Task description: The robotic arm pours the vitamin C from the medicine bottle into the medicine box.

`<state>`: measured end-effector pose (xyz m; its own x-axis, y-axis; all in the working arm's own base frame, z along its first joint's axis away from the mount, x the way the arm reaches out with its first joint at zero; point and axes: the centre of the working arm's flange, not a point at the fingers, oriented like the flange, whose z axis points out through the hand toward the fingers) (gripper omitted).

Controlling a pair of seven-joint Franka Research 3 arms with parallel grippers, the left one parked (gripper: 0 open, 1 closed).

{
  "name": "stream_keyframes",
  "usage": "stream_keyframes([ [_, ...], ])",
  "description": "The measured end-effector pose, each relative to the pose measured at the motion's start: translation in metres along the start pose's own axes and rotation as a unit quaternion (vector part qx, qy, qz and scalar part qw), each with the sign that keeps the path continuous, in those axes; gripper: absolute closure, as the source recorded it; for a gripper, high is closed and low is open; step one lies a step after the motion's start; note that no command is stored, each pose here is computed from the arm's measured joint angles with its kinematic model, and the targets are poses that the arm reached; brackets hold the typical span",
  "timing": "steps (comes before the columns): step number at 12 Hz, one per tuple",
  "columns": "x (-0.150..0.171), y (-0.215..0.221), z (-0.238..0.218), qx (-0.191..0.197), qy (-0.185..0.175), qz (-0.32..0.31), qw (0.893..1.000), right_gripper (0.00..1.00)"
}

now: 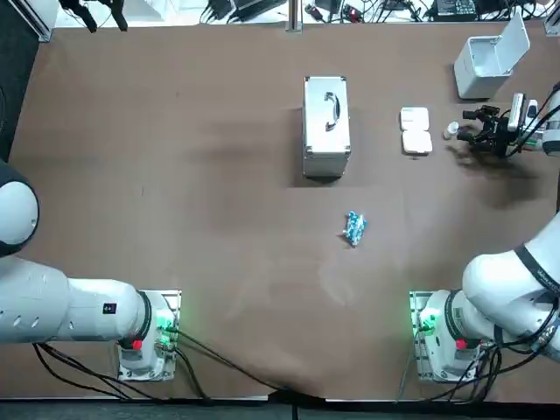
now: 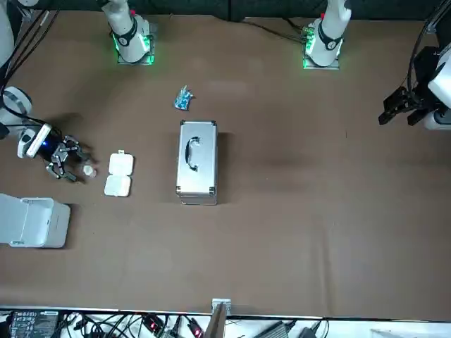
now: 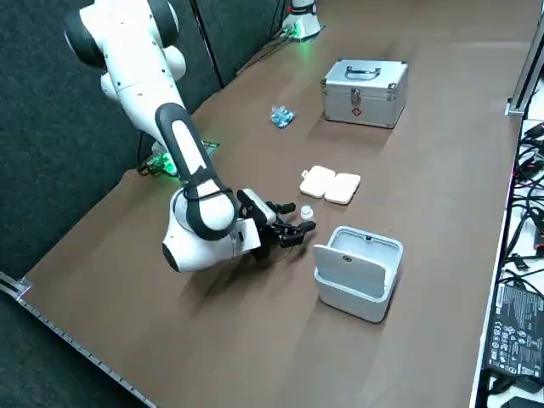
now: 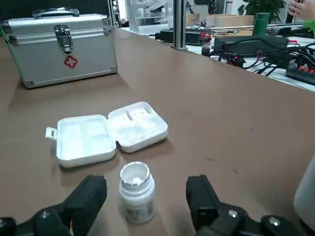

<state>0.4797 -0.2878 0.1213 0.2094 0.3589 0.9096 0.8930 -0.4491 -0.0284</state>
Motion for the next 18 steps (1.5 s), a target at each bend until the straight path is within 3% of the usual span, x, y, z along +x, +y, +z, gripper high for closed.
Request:
stream_keyframes([
  [13, -0.018, 0.001, 0.017, 0.008, 0.014, -0.009, 1.000, 0.00],
  [18, -0.020, 0.001, 0.027, 0.008, 0.037, -0.008, 0.999, 0.00],
])
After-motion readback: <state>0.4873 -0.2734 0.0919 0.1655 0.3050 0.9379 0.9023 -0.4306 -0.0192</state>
